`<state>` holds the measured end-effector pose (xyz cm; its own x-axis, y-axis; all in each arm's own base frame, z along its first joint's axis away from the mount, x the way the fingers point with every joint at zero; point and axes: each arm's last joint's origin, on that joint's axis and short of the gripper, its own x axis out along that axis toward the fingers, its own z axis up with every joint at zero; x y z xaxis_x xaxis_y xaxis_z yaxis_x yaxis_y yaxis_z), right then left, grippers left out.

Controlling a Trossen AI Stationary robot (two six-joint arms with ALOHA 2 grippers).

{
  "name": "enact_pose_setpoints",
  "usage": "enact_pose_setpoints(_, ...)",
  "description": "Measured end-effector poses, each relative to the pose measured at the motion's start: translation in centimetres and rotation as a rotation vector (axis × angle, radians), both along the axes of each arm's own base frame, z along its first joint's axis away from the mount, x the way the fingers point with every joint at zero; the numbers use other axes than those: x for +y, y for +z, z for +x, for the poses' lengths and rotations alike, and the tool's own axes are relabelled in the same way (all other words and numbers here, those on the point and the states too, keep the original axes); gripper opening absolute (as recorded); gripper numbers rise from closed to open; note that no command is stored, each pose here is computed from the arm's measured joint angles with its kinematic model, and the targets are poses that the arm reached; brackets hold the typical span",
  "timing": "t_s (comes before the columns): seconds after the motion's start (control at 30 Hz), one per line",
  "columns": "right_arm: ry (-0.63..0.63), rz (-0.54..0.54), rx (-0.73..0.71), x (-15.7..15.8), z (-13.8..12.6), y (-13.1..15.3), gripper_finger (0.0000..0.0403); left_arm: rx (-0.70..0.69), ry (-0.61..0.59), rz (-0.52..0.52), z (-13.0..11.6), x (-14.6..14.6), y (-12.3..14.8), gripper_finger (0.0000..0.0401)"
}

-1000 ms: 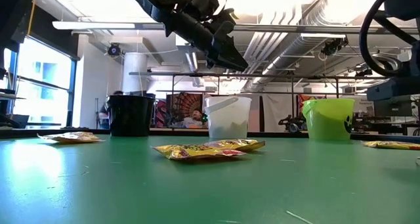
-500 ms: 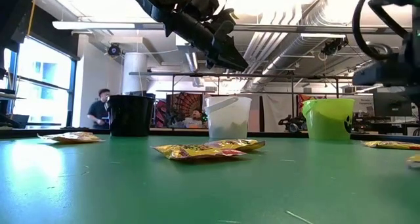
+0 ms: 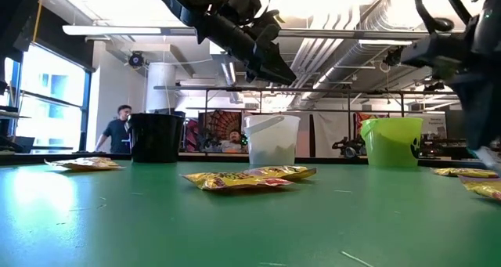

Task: Sort candy by brand, put in halloween buckets
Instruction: Put the white candy into the white bucket

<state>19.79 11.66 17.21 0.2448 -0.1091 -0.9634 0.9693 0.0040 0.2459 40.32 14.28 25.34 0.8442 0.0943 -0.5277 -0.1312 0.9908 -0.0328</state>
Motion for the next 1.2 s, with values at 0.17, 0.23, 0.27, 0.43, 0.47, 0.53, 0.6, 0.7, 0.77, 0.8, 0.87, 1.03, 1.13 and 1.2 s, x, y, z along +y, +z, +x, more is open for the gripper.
enact_pose_setpoints(0.17, 0.037, -0.058, -0.065, -1.0, 0.1, 1.1, 0.0, -0.001, 0.006, -0.008, 0.0, 0.0, 0.0, 0.0117)
enact_pose_setpoints(0.23, 0.049, -0.086, -0.088, -1.5, 0.2, 1.5, 0.0, -0.001, 0.006, -0.009, 0.0, 0.0, 0.0, 0.0117)
enact_pose_setpoints(0.27, 0.054, -0.097, -0.097, -1.8, 0.3, 1.7, 0.0, -0.001, 0.006, -0.009, 0.0, 0.0, 0.0, 0.0117)
enact_pose_setpoints(0.43, 0.074, -0.153, -0.124, -3.5, 0.7, 2.5, 0.0, 0.006, -0.014, -0.043, -0.1, -0.1, -0.1, 0.0117)
enact_pose_setpoints(0.47, 0.078, -0.161, -0.127, -3.9, 0.8, 2.6, 0.0, 0.008, -0.028, -0.071, -0.1, -0.1, -0.2, 0.0117)
enact_pose_setpoints(0.53, 0.094, -0.178, -0.129, -4.6, 1.0, 2.8, 0.0, 0.014, -0.069, -0.137, -0.2, -0.4, -0.3, 0.0117)
enact_pose_setpoints(0.6, 0.103, -0.191, -0.131, -5.3, 1.2, 3.0, 0.0, 0.03, -0.112, -0.208, -0.3, -0.8, -0.5, 0.0117)
enact_pose_setpoints(0.7, 0.118, -0.2, -0.14, -6.3, 1.8, 3.1, 0.0, 0.073, -0.151, -0.263, -0.2, -2.2, -0.8, 0.0118)
enact_pose_setpoints(0.77, 0.128, -0.202, -0.154, -6.9, 2.2, 3.1, 0.0, 0.097, -0.18, -0.271, 0.1, -3.4, -1.0, 0.0122)
enact_pose_setpoints(0.8, 0.129, -0.205, -0.159, -7.3, 2.4, 3.2, 0.0, 0.104, -0.196, -0.271, 0.3, -4.1, -1.0, 0.0126)
enact_pose_setpoints(0.87, 0.134, -0.21, -0.166, -7.8, 2.6, 3.2, 0.0, 0.11, -0.212, -0.259, 0.8, -5.5, -1.3, 0.0136)
enact_pose_setpoints(1.03, 0.131, -0.214, -0.164, -9.1, 3.0, 3.3, 0.0, 0.119, -0.167, -0.282, 1.6, -6.9, -2.0, 0.0168)
enact_pose_setpoints(1.13, 0.127, -0.217, -0.171, -9.8, 3.2, 3.3, 0.0, 0.129, -0.145, -0.31, 2.2, -7.3, -3.0, 0.0184)
enact_pose_setpoints(1.2, 0.129, -0.21, -0.175, -10.1, 3.3, 3.4, 0.0, 0.16, -0.138, -0.335, 2.6, -8.0, -4.2, 0.0193)
